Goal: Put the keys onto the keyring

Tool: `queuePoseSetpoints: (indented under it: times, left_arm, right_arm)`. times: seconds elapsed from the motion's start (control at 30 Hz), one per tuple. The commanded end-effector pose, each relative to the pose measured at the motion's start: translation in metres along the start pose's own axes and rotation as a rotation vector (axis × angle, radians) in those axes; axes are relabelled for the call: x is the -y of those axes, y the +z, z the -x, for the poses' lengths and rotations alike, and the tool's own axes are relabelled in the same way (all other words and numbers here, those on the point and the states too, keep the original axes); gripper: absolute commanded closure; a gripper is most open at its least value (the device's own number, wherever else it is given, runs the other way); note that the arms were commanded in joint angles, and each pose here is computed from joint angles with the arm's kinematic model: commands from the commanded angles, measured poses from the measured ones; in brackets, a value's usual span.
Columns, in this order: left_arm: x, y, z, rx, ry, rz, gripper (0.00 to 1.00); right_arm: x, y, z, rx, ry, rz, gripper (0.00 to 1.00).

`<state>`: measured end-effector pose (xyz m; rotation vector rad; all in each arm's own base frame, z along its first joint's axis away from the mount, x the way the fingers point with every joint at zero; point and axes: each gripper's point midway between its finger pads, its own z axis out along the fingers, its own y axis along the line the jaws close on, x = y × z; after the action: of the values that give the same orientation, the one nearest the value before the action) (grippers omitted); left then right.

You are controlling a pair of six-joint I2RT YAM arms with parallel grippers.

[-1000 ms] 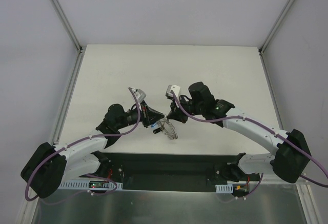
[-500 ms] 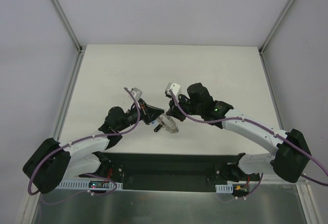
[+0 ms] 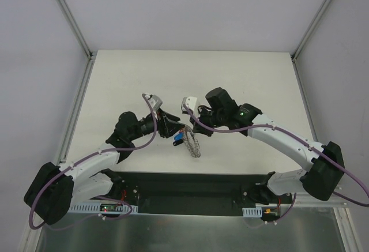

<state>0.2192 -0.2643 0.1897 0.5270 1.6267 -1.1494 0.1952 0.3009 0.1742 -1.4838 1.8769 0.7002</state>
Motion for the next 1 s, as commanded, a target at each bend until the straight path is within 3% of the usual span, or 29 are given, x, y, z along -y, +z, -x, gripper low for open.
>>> queuePoseSetpoints:
  times: [0.0,0.17,0.4,0.73,0.97]
  left_arm:
    - [0.026,0.004,0.004,-0.118,0.113,-0.225,0.53]
    - [0.048,0.009,-0.002,-0.214,0.157,-0.447,0.51]
    - [0.058,0.008,-0.008,-0.231,0.268,-0.611,0.48]
    - [0.05,0.019,-0.014,-0.253,0.28,-0.632,0.53]
    - [0.045,0.023,-0.018,-0.268,0.264,-0.62,0.64]
  right_arm:
    - [-0.007,-0.014,0.014,0.002,-0.088,0.052,0.99]
    - [-0.01,-0.019,0.014,-0.007,-0.11,0.067,0.99]
    - [-0.014,-0.021,0.015,0.01,-0.122,0.08,0.99]
    - [-0.017,-0.023,0.018,0.021,-0.127,0.09,0.99]
    - [-0.017,-0.023,0.018,0.021,-0.125,0.091,0.99]
